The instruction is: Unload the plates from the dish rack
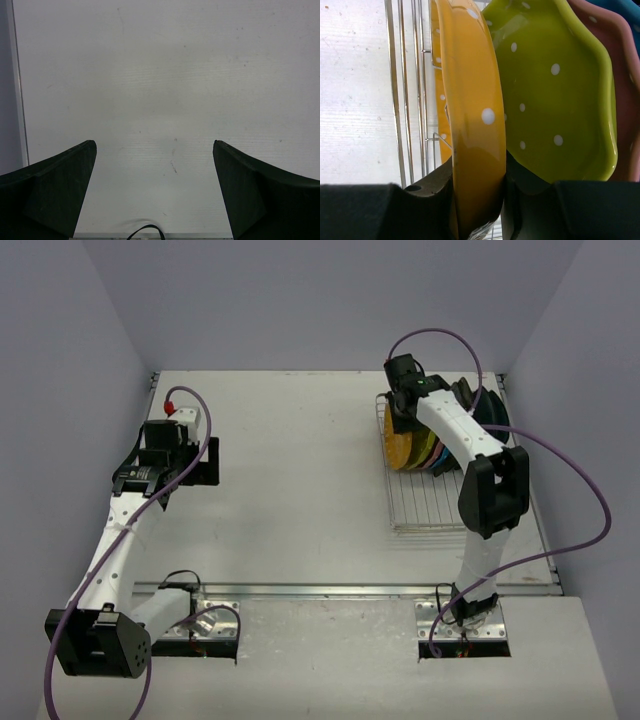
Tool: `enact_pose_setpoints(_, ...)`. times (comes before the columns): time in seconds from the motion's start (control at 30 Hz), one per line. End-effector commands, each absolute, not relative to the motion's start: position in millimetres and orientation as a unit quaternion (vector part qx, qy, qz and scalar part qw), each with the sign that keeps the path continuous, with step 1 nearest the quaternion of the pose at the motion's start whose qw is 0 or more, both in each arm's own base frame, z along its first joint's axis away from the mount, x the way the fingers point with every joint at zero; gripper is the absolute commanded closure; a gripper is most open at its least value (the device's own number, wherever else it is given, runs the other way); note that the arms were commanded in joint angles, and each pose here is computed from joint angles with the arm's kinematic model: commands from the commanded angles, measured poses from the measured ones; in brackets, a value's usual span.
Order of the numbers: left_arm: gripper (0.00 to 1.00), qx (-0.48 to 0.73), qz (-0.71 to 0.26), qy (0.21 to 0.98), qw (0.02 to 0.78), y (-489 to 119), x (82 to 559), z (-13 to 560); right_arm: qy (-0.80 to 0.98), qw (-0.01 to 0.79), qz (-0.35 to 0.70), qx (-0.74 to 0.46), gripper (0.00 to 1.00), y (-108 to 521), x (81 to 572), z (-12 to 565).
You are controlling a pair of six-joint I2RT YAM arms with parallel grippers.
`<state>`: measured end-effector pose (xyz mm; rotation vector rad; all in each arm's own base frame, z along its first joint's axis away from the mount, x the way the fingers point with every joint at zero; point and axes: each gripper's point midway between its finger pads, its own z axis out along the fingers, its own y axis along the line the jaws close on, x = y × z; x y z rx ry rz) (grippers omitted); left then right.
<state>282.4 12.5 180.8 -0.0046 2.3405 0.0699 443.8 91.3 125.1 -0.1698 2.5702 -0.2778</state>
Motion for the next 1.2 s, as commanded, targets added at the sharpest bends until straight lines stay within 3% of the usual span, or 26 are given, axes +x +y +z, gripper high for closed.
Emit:
enact_pose_setpoints(0.0,0.00,-0.009,0.028,0.907,0.420,12,291,193,0.963,0.251,-0.052,-0.084,0.93,114,429,123)
enact_pose_setpoints(0.1,0.00,-0.011,0.031,0.908,0.419,14,290,192,0.957,0.273,-0.042,-0.086,1.00,116,429,143)
enact_pose_setpoints(0.5,0.00,-0.025,0.049,0.909,0.414,21,291,189,0.906,0.412,-0.080,-0.060,1.00,97,447,246)
enact_pose_setpoints(0.87,0.00,-0.035,0.058,0.905,0.420,25,293,193,0.865,0.485,-0.114,-0.064,1.00,81,448,306)
enact_pose_setpoints(1.07,0.00,-0.015,0.024,0.890,0.455,12,292,212,0.839,0.531,-0.079,-0.087,1.00,89,440,344)
enact_pose_setpoints(1.17,0.00,0.021,-0.047,0.873,0.485,-16,287,229,0.822,0.561,-0.019,-0.095,1.00,102,422,374)
